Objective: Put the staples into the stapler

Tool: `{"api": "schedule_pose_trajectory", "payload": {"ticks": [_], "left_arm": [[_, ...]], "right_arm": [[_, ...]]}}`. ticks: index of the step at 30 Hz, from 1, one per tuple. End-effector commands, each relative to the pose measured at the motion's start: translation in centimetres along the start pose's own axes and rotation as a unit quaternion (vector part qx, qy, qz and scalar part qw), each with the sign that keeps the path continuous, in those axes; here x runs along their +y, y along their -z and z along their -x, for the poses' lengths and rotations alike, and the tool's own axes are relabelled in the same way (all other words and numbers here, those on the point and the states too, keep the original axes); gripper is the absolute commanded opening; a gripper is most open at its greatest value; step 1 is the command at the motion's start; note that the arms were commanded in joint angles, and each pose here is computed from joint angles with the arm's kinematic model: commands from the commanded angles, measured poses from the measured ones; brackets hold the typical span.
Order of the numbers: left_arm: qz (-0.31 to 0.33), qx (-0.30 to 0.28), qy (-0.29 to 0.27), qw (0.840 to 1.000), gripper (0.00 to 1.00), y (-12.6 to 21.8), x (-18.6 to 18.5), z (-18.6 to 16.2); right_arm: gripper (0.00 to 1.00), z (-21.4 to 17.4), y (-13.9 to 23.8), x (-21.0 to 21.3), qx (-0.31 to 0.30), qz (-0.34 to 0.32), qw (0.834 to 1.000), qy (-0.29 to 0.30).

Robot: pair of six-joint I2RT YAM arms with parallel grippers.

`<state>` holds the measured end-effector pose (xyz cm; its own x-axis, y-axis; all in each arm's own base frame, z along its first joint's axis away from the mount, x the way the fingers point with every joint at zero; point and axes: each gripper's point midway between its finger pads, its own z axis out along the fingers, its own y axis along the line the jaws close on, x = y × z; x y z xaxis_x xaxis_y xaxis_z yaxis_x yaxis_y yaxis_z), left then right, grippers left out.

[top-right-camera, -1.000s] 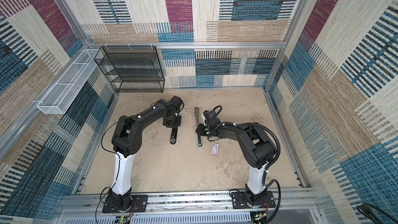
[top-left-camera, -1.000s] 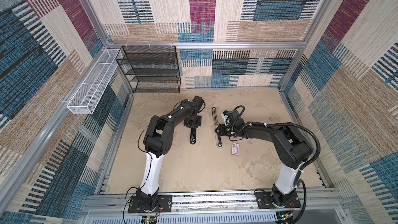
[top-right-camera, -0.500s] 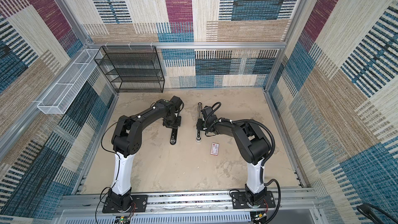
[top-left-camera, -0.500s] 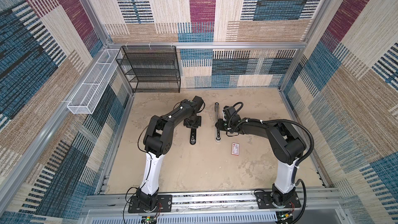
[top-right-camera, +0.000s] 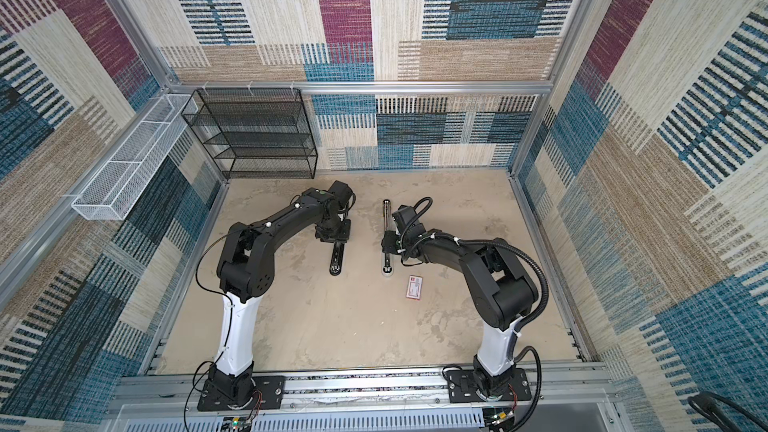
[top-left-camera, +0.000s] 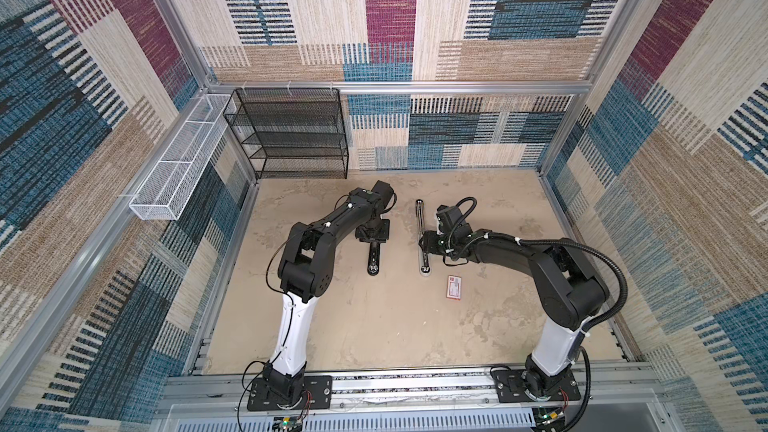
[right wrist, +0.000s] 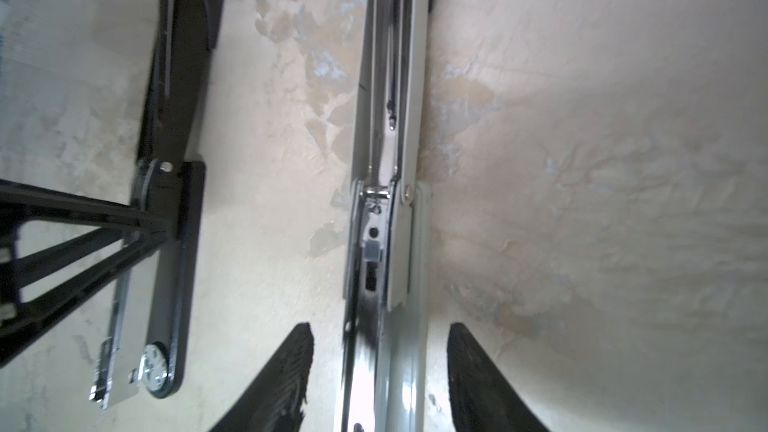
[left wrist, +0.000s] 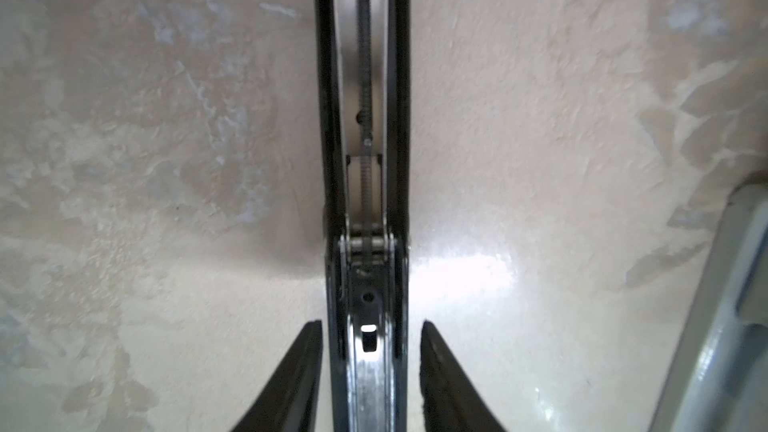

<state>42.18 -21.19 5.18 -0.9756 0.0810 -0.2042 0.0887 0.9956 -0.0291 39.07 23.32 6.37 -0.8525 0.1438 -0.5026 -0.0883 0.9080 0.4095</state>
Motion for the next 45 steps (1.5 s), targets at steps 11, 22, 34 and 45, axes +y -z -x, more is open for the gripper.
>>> {"api": "schedule_pose_trajectory", "payload": {"ticks": [11,22,34,45], "left_arm": [[-0.041,-0.021,-0.006,0.999,0.46,5.6,-0.6,-3.5],[-0.089,-0.029,0.023,0.995,0.47,6.2,-2.1,-9.1],[-0.090,-0.008,0.027,0.996,0.46,4.7,-2.6,-10.4],[-0.097,-0.003,0.026,0.995,0.45,4.5,-2.7,-10.9]], "right_arm": [[0.76,-4.1,5.3,-5.0,-0.002,-0.080,0.997,0.010],[0.76,-9.6,6.1,-7.6,0.046,-0.099,0.994,-0.020],[0.58,-12.6,5.0,-5.5,0.088,-0.073,0.993,0.014],[0.59,-14.6,6.9,0.5,0.094,0.074,0.988,0.097]]}}
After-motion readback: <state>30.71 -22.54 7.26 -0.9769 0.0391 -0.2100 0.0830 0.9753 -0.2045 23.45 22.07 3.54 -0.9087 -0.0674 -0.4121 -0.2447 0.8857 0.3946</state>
